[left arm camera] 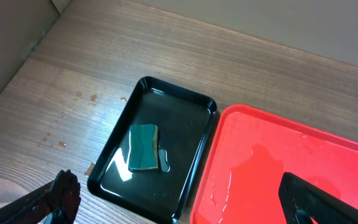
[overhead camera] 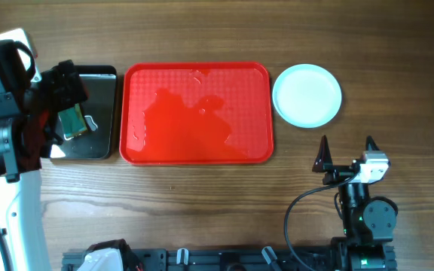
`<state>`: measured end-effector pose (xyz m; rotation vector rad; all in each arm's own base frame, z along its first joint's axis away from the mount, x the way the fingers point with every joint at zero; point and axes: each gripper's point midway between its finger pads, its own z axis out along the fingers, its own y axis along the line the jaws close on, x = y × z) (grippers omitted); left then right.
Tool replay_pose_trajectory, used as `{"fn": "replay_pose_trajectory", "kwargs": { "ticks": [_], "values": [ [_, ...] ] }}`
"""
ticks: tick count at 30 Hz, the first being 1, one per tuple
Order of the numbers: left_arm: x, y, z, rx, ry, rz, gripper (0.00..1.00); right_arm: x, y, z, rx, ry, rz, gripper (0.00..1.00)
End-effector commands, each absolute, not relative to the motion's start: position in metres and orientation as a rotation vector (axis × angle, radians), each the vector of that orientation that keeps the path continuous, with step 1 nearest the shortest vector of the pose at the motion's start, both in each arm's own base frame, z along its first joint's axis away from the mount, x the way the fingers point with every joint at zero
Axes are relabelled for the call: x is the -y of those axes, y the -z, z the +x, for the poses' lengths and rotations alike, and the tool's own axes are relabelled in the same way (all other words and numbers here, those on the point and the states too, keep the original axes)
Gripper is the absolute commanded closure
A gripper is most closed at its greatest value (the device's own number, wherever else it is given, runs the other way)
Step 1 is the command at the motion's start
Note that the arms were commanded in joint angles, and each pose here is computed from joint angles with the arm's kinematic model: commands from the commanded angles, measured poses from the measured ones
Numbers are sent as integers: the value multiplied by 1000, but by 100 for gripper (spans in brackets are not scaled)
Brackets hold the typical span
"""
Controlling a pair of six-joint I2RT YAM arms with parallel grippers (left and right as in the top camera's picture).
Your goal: Clean dirty plates on tray and stack at the side
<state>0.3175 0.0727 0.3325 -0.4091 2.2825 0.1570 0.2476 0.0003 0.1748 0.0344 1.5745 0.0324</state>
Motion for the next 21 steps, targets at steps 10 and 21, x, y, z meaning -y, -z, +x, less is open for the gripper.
{"fn": "replay_pose_trajectory", "kwargs": {
  "ticks": [10, 21],
  "values": [
    [-70, -336, 317, -2270, -135, -417, 0, -5, -176, 247, -1564, -41, 3, 1],
    [-63, -338, 283, -2265, -129, -415, 0, -5, -176, 247, -1564, -41, 3, 0]
  ]
}}
